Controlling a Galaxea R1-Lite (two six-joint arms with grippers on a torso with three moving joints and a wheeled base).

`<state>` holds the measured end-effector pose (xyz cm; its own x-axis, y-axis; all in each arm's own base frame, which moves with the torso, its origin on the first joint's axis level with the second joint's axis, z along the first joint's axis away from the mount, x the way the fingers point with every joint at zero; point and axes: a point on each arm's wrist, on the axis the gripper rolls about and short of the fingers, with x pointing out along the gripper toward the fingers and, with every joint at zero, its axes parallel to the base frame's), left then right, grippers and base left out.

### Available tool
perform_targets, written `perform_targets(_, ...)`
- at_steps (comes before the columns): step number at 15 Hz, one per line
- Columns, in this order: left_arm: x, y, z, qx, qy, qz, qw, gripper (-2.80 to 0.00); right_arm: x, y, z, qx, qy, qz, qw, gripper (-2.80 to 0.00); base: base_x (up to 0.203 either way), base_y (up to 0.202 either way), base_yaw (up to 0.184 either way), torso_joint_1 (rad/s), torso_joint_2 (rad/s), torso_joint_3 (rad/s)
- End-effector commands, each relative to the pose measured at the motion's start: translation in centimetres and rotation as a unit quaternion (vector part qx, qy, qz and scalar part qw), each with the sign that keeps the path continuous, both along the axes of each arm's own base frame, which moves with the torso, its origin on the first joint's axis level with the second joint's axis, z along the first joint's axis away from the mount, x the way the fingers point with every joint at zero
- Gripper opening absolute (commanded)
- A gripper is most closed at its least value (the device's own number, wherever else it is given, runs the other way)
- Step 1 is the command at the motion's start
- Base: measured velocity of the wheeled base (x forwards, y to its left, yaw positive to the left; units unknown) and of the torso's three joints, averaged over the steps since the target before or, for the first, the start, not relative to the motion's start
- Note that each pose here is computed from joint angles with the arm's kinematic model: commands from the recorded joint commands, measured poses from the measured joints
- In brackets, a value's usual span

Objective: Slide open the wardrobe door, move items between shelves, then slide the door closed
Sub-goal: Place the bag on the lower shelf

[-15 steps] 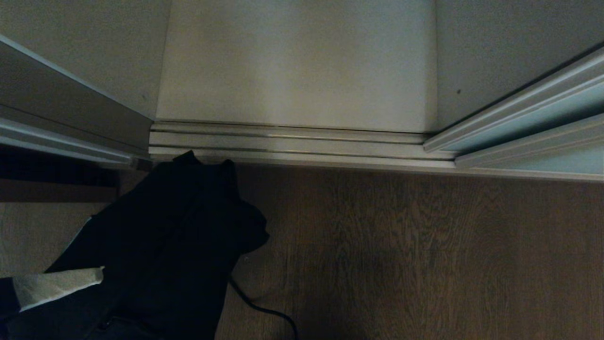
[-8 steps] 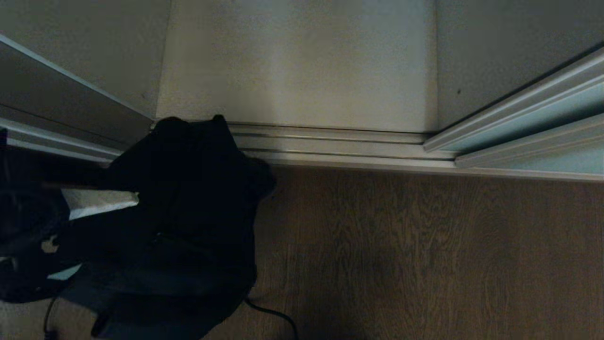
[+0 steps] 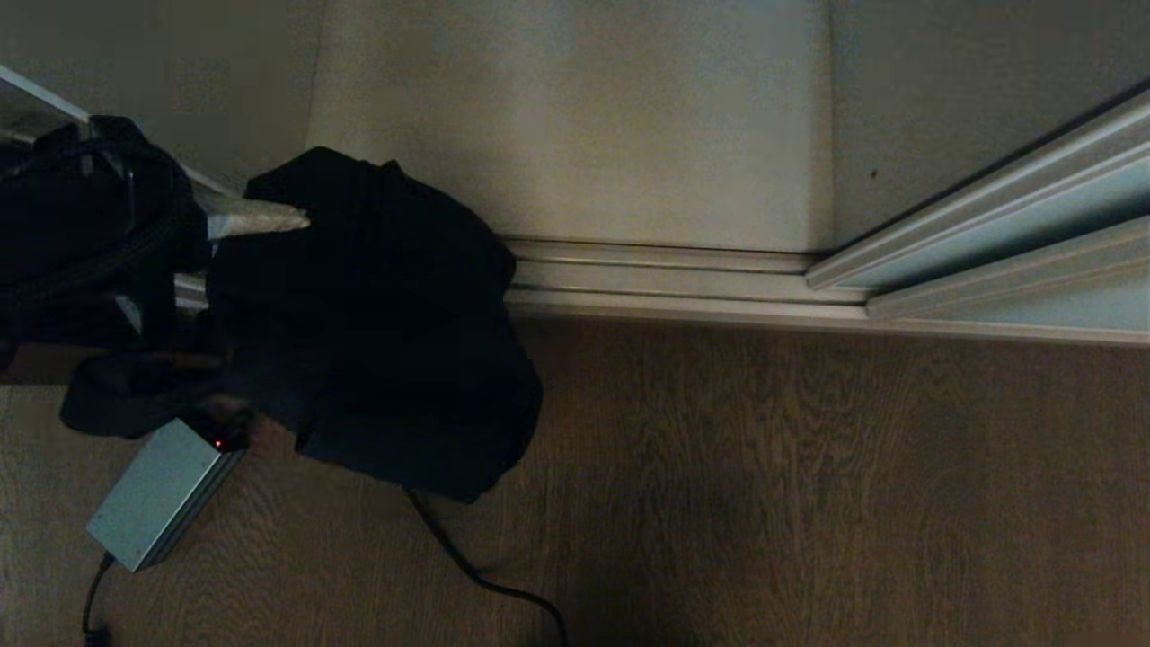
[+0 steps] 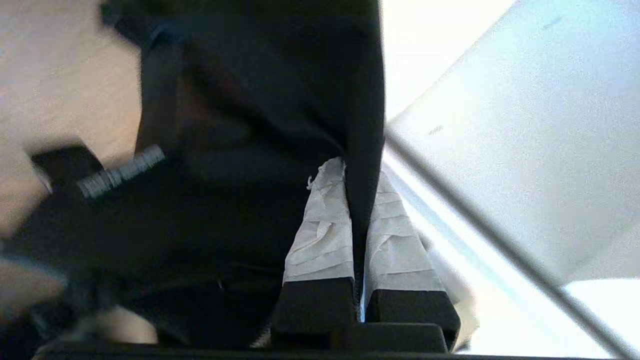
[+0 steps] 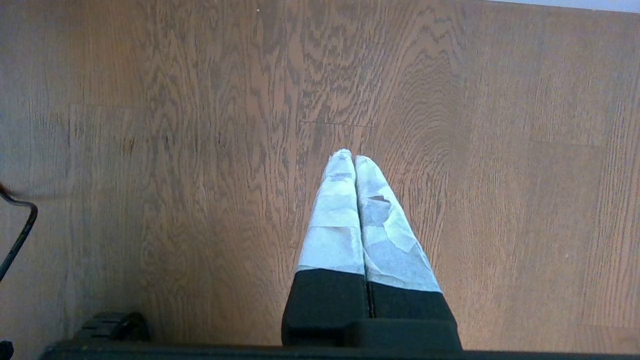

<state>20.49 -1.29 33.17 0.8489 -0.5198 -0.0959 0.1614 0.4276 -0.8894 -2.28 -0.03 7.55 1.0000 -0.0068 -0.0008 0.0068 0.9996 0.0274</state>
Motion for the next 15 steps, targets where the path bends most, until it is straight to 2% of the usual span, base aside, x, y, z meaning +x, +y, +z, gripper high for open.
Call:
perform_targets(1, 2.7, 0.0, 0.3, -0.034, 0.013, 0.003, 0.9993, -2.80, 0.0, 0.0, 0.0, 0.000, -0.002, 0.000, 1.000, -2.80, 0.000, 0.000, 0.000, 0.000, 0.00, 0.000)
perform_targets(2, 3.2, 0.0, 0.5, -0.046, 0.016, 0.004, 0.9988, -2.80, 0.0, 0.0, 0.0, 0.000, -0.002, 0.000, 1.000, -2.80, 0.000, 0.000, 0.000, 0.000, 0.00, 0.000)
perform_targets(9, 1.3, -0.1, -1.6, -0.047, 0.050, 0.003, 0.9976, -2.80, 0.0, 0.0, 0.0, 0.000, -0.002, 0.000, 1.000, -2.80, 0.000, 0.000, 0.000, 0.000, 0.00, 0.000)
perform_targets(10, 1.1, -0.2, -1.7, -0.054, 0.055, 0.003, 0.9970, -2.80, 0.0, 0.0, 0.0, 0.000, -0.002, 0.000, 1.000, -2.80, 0.000, 0.000, 0.000, 0.000, 0.00, 0.000)
perform_targets(15, 4.2, -0.2, -3.2, -0.061, 0.092, 0.005, 0.9939, -2.80, 0.0, 0.0, 0.0, 0.000, -0.002, 0.000, 1.000, -2.80, 0.000, 0.000, 0.000, 0.000, 0.00, 0.000)
